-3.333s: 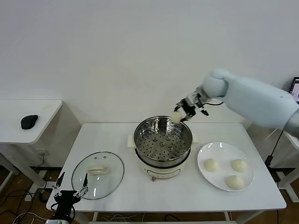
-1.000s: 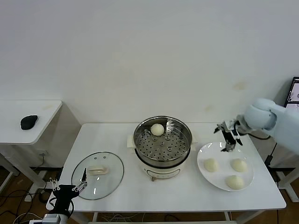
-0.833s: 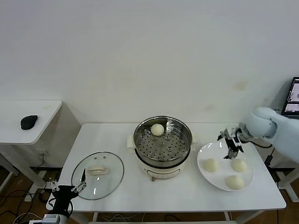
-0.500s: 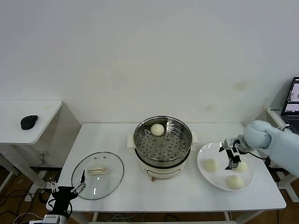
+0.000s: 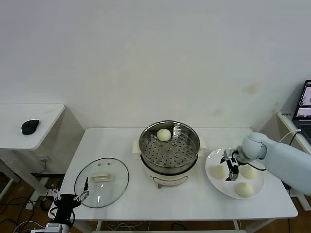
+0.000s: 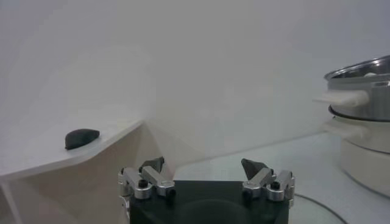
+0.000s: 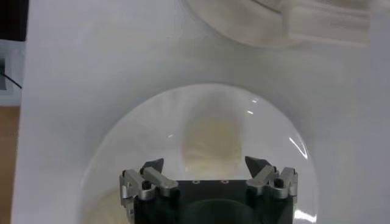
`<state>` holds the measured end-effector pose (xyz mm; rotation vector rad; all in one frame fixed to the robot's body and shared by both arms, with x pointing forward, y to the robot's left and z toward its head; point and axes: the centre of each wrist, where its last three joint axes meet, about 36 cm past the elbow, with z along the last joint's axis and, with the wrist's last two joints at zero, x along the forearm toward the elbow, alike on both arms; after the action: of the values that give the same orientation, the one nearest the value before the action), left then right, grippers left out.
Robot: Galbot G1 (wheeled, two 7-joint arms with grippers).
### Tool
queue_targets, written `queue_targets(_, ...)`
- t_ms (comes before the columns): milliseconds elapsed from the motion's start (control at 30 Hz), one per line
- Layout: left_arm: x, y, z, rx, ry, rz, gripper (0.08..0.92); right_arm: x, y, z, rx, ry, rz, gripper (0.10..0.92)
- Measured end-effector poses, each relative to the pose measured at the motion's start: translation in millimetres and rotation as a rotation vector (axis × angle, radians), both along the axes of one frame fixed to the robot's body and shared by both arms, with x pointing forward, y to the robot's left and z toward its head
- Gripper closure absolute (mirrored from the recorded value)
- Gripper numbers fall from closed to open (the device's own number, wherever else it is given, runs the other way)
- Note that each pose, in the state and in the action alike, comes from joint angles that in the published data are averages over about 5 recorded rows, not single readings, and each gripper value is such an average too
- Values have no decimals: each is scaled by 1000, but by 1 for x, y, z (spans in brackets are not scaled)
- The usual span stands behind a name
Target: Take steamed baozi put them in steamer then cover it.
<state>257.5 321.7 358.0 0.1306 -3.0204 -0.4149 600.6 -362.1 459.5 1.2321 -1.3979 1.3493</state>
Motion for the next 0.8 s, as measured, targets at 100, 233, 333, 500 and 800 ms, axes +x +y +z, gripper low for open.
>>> queue_targets(100,0,0,0,0,0,0,177,2,2,-4,-3,1,-5,258)
queue_targets(233,-1,0,-1,-1,1,1,177,4,5,-9,-6,1,-11,301)
queue_targets(333,-1,-1,-1,-2,1,2,177,5,6,-11,-7,1,-16,338)
queue_targets(500,-1,-1,-1,0,0,3,177,6,6,-9,-7,2,-21,408)
queue_targets(800,0,0,1,0,-4,2,177,6,-6,24,9,-18,-42,467)
